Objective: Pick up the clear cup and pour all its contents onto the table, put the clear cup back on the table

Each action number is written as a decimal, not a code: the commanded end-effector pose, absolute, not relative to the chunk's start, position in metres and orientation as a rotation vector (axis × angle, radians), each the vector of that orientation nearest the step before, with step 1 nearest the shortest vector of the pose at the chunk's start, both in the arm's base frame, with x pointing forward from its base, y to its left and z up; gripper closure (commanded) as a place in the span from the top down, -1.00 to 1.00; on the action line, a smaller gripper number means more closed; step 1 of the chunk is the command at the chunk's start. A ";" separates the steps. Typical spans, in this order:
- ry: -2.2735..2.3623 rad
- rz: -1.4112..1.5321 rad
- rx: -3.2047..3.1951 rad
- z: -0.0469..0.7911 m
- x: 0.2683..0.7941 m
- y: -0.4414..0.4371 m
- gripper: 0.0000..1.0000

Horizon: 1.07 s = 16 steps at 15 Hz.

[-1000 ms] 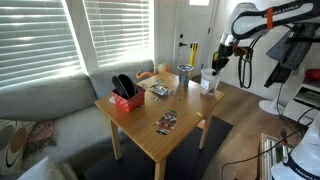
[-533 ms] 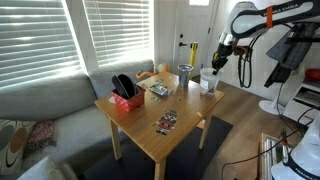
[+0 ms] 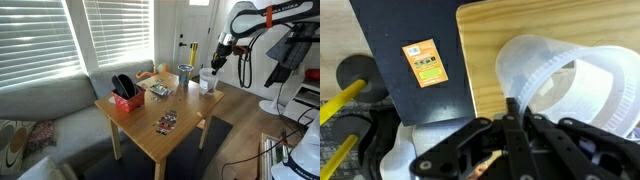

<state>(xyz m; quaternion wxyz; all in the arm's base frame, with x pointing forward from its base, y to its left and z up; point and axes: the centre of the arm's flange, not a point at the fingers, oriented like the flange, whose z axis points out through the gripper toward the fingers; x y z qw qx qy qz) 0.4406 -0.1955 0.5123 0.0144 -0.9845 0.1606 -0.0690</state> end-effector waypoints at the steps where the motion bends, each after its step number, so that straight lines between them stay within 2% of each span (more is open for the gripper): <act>1: 0.499 -0.215 -3.065 0.512 0.441 -0.195 -0.91; 3: 0.497 -0.215 -3.065 0.512 0.441 -0.195 -0.98; 5: 0.405 -0.176 -3.200 0.534 0.464 -0.167 -0.98; 12: 0.442 -0.031 -3.605 0.623 0.535 -0.031 -0.98; 13: 0.433 -0.100 -3.515 0.602 0.491 -0.052 -0.91; 16: 0.427 -0.089 -3.573 0.608 0.512 -0.023 -0.91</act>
